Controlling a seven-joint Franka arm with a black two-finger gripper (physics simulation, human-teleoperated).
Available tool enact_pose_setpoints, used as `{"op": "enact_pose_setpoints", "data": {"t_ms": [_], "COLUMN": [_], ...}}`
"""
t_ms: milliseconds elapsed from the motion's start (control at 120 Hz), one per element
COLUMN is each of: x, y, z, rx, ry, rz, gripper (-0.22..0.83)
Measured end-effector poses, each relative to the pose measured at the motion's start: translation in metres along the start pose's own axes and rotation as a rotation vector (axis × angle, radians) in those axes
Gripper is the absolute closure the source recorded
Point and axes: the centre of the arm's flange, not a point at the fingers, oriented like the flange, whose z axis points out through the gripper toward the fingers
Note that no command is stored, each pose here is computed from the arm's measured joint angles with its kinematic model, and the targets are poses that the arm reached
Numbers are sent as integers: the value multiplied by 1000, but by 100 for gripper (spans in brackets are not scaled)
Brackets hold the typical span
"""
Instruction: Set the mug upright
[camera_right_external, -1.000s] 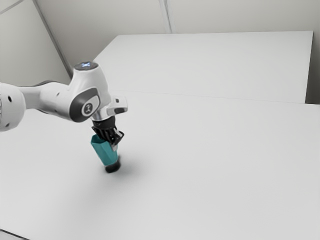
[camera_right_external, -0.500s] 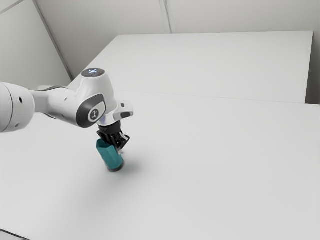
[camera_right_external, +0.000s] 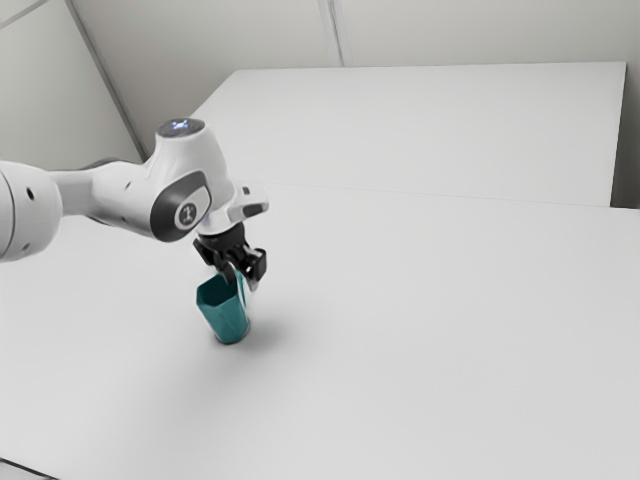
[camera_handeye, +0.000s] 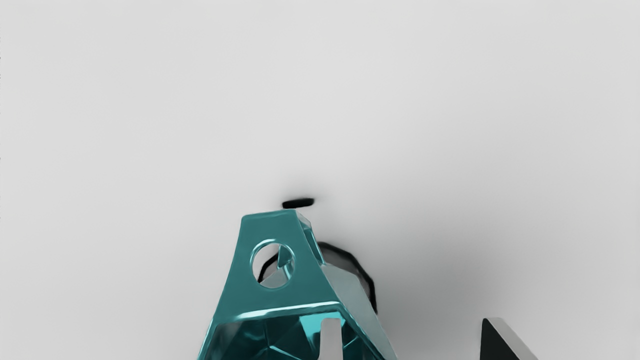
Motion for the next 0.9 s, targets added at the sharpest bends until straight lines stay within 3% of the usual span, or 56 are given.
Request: {"op": "enact_pose_setpoints", "data": {"t_ms": [175, 333, 900], "x": [16, 29, 45], "y": [11, 19, -17], "z": [-38, -74, -220], "rx": [-16, -32, -22], "ry": [19, 12, 22], "rz": [5, 10, -47], "gripper": [20, 10, 3]}}
